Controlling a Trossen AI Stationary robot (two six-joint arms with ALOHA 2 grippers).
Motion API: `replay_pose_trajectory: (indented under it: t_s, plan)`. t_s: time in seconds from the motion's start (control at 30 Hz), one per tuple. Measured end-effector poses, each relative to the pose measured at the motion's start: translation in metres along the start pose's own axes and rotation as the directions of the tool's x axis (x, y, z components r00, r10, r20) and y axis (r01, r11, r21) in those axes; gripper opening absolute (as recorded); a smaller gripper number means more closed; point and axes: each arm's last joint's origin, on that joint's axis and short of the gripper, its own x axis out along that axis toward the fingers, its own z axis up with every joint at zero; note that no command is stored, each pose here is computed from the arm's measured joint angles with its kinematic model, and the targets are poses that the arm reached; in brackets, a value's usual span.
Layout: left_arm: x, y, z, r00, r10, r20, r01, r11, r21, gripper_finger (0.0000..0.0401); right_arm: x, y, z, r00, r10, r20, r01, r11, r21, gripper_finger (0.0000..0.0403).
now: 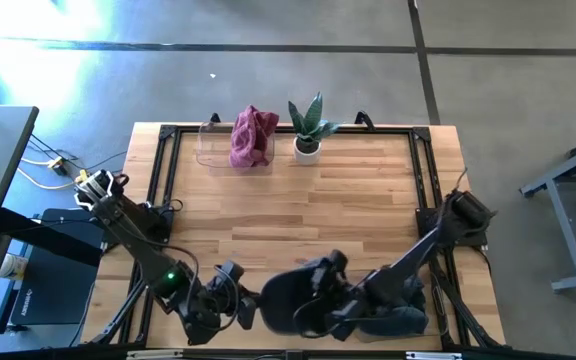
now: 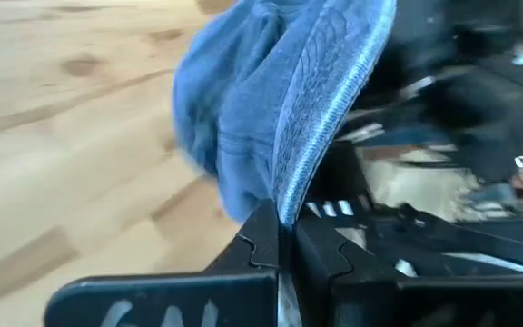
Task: Pick & Place hat
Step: Put the blue cap into the bottom transparent bin
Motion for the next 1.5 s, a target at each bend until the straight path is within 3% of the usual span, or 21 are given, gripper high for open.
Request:
replay_pose_trajectory:
  t_s: [0.07, 0.2, 0.5, 0.7, 0.83, 1.0, 1.13, 1.5]
  plan:
    - [-0.002, 0.006, -0.002, 0.999, 0.041, 0.003, -0.041, 0.999, -0.007, 0.0001, -0.014, -0.002, 0.005, 0.998, -0.039, 0.052, 0.034, 0.995, 0.089, 0.0002]
    - [-0.005, 0.017, -0.003, 0.990, 0.140, -0.011, -0.140, 0.990, -0.022, 0.0001, -0.029, -0.002, 0.008, 0.997, -0.018, 0.069, 0.010, 0.994, 0.112, 0.0004]
    - [-0.008, 0.035, -0.001, 0.949, 0.310, -0.060, -0.310, 0.951, 0.020, 0.0001, -0.057, -0.007, 0.038, 0.964, 0.245, -0.106, -0.242, 0.969, 0.044, 0.0009]
    - [-0.010, 0.041, -0.001, 0.910, 0.391, -0.139, -0.388, 0.920, 0.048, 0.0001, -0.054, -0.022, 0.065, 0.910, 0.367, -0.194, -0.373, 0.928, 0.005, 0.0063]
    - [-0.010, 0.040, -0.004, 0.893, 0.396, -0.212, -0.382, 0.918, 0.104, 0.0001, -0.038, -0.034, 0.076, 0.901, 0.372, -0.223, -0.374, 0.927, 0.037, 0.0129]
    - [-0.015, 0.031, -0.001, 0.897, 0.388, -0.212, -0.359, 0.919, 0.164, 0.0001, -0.037, -0.048, 0.092, 0.869, 0.426, -0.251, -0.404, 0.905, 0.135, 0.0193]
    - [-0.018, 0.026, 0.003, 0.909, 0.382, -0.168, -0.342, 0.912, 0.228, 0.0001, -0.050, -0.055, 0.107, 0.878, 0.444, -0.179, -0.422, 0.894, 0.149, 0.0203]
    - [-0.015, 0.026, 0.007, 0.908, 0.386, -0.160, -0.332, 0.899, 0.286, 0.0001, -0.066, -0.064, 0.118, 0.861, 0.486, -0.151, -0.471, 0.873, 0.126, 0.0204]
